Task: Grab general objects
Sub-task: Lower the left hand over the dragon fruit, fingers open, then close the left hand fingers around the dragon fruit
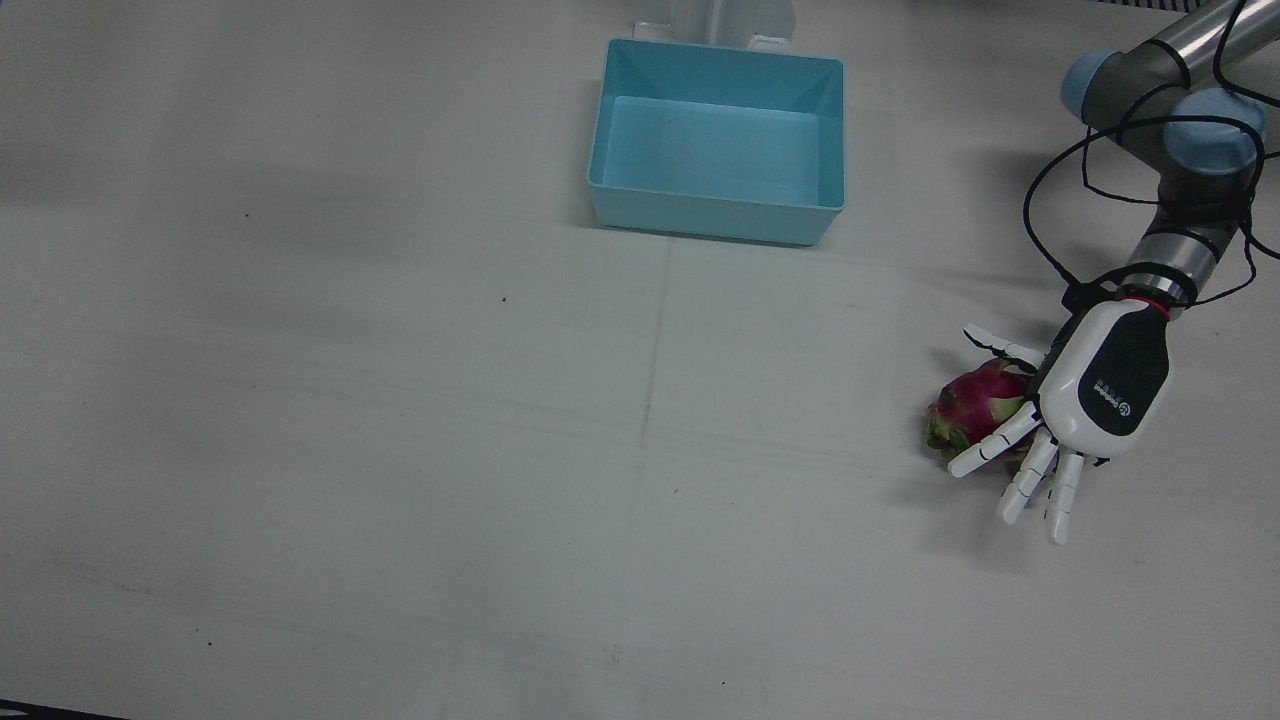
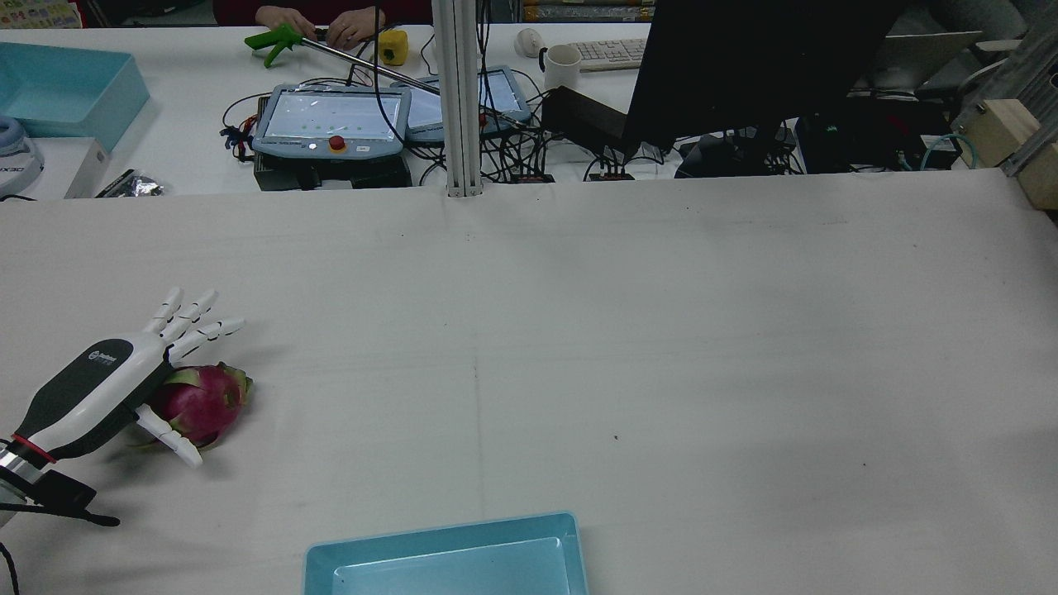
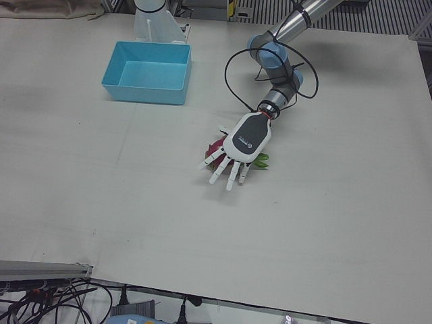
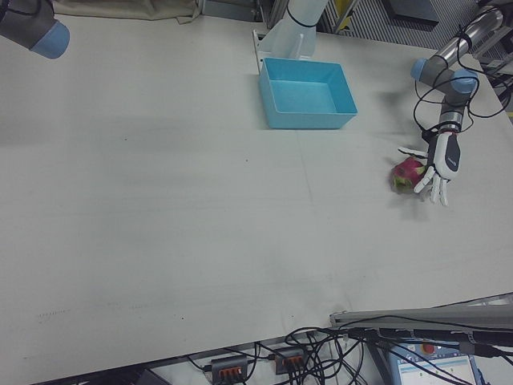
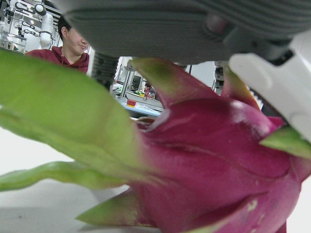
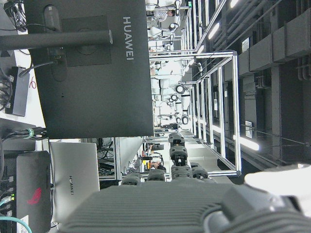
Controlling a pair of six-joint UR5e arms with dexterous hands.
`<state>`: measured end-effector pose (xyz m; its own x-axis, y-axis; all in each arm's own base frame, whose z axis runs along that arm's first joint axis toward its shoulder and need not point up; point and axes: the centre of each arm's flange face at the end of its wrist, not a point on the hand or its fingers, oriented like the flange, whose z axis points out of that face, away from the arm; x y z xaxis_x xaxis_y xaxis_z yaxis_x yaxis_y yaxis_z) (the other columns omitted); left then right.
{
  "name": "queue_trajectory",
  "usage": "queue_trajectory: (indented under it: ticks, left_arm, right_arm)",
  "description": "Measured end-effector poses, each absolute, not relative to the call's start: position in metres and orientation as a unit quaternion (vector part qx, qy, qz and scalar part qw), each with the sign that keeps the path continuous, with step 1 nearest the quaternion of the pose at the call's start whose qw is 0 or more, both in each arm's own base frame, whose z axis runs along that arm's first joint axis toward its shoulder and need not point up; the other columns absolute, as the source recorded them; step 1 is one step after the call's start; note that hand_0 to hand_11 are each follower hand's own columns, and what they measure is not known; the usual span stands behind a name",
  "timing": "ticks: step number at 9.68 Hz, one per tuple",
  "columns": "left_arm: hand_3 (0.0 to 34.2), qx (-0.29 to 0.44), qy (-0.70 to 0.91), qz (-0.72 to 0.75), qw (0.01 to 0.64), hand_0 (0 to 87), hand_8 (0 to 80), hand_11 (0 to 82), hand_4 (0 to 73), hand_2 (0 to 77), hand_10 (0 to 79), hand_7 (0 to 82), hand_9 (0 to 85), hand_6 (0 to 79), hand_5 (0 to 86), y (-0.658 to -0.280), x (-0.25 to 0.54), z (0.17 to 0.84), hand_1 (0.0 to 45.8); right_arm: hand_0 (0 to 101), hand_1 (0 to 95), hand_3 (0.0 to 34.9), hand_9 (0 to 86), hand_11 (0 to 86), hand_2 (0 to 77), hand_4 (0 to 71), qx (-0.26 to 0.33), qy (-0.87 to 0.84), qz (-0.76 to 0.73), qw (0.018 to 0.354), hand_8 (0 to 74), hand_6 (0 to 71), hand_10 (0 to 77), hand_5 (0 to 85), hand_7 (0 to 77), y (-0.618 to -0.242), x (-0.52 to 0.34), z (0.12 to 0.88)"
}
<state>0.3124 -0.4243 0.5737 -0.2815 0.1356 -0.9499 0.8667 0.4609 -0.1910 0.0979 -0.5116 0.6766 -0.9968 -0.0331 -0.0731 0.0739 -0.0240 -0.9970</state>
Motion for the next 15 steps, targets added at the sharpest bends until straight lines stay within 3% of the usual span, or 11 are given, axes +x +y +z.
queue_trajectory:
  ticks: [9,14,15]
  left_arm:
    - [30.1,0.337,0.715,-0.387,0.475,63.9,1.6,1.1,0.0,1.1,64.9,4.9,1.6,0.5,10.9,-0.416,0.306,0.564,0.0]
    - [30.2,0.335,0.71,-0.386,0.484,66.5,1.6,1.1,0.0,1.1,64.9,4.9,1.6,0.5,18.0,-0.412,0.314,0.578,0.0]
    - [30.1,0.337,0.707,-0.387,0.487,65.4,1.6,1.1,0.0,1.1,64.9,4.9,1.6,0.5,27.8,-0.411,0.315,0.583,0.0]
  right_arm:
    - [0,6.0,0.0,1.1,1.1,1.6,0.0,0.014,0.698,-0.715,0.037,0.0,0.0,0.0,0.0,0.0,-0.512,0.098,0.677]
    - [0,6.0,0.0,1.1,1.1,1.6,0.0,0.015,0.697,-0.716,0.037,0.0,0.0,0.0,0.0,0.0,-0.511,0.098,0.677]
    - [0,6.0,0.0,1.1,1.1,1.6,0.0,0.015,0.697,-0.716,0.037,0.0,0.0,0.0,0.0,0.0,-0.511,0.098,0.677]
